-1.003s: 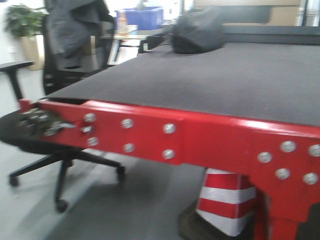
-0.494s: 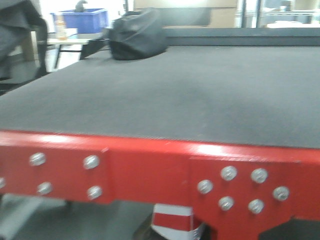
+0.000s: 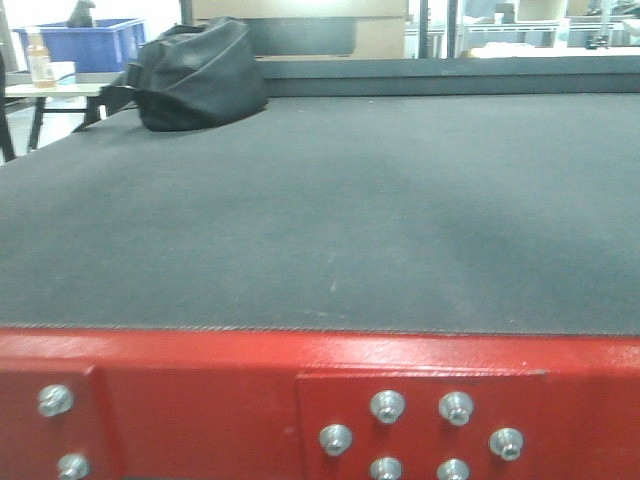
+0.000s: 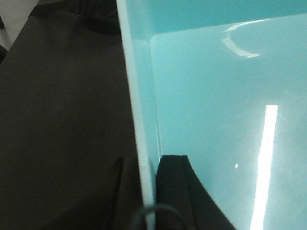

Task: Fetch blue bin and place on conveyor start
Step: 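Hold the bin in both grippers while driving up to the conveyor, then lower the light-blue bin with both grippers onto the conveyor belt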

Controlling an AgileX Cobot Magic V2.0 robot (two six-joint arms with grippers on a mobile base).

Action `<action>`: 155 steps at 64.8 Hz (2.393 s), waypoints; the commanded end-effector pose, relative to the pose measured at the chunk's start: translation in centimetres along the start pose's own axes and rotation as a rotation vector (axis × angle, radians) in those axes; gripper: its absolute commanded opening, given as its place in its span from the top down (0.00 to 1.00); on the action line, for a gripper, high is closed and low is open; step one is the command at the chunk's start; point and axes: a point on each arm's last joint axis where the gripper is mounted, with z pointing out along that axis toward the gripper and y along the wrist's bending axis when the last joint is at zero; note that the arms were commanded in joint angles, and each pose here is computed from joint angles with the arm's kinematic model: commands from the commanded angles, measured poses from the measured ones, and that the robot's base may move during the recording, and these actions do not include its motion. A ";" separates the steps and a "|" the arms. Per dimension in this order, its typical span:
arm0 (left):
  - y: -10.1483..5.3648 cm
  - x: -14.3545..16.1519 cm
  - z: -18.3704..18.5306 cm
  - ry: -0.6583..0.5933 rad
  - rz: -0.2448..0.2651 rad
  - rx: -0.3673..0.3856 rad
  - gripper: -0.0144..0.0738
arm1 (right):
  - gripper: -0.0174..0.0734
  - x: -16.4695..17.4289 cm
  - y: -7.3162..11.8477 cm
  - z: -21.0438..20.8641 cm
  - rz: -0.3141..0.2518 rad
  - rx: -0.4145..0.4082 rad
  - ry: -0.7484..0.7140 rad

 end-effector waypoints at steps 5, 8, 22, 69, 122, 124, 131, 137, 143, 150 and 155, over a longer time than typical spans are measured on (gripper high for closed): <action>-0.4 -0.4 -0.6 -0.037 -0.002 0.046 0.96 | 0.98 -1.4 0.8 -0.8 0.022 -0.076 -0.113; -0.4 -0.4 -0.6 -0.037 -0.002 0.046 0.96 | 0.98 -1.4 0.8 -0.8 0.022 -0.076 -0.113; -0.4 -0.4 -0.6 -0.037 -0.002 0.046 0.96 | 0.98 -1.4 0.8 -0.8 0.022 -0.076 -0.113; -0.4 -0.6 -0.6 -0.058 0.009 0.042 0.96 | 0.98 1.6 -0.7 -1.0 0.020 0.102 0.215; -3.4 7.0 9.9 0.002 0.080 0.191 0.96 | 0.98 15.4 -2.3 5.0 0.019 0.112 0.459; -3.4 7.7 10.2 0.005 0.087 0.204 0.96 | 0.98 15.9 -2.4 5.1 0.013 0.102 0.449; -2.9 9.8 11.8 0.052 0.106 0.198 0.96 | 0.98 17.7 -3.2 5.3 0.021 0.076 0.429; -2.0 11.1 13.1 0.096 0.107 0.165 0.96 | 0.98 18.6 -4.1 5.7 0.032 0.080 0.420; -0.9 11.7 14.0 0.118 0.063 0.154 0.96 | 0.98 19.6 -5.1 6.2 0.040 0.119 0.462; -0.3 11.5 14.2 0.111 0.040 0.150 0.96 | 0.98 20.1 -5.3 6.5 0.065 0.134 0.478; -0.2 11.5 14.3 0.112 0.045 0.146 0.96 | 0.98 20.0 -5.2 6.6 0.071 0.121 0.460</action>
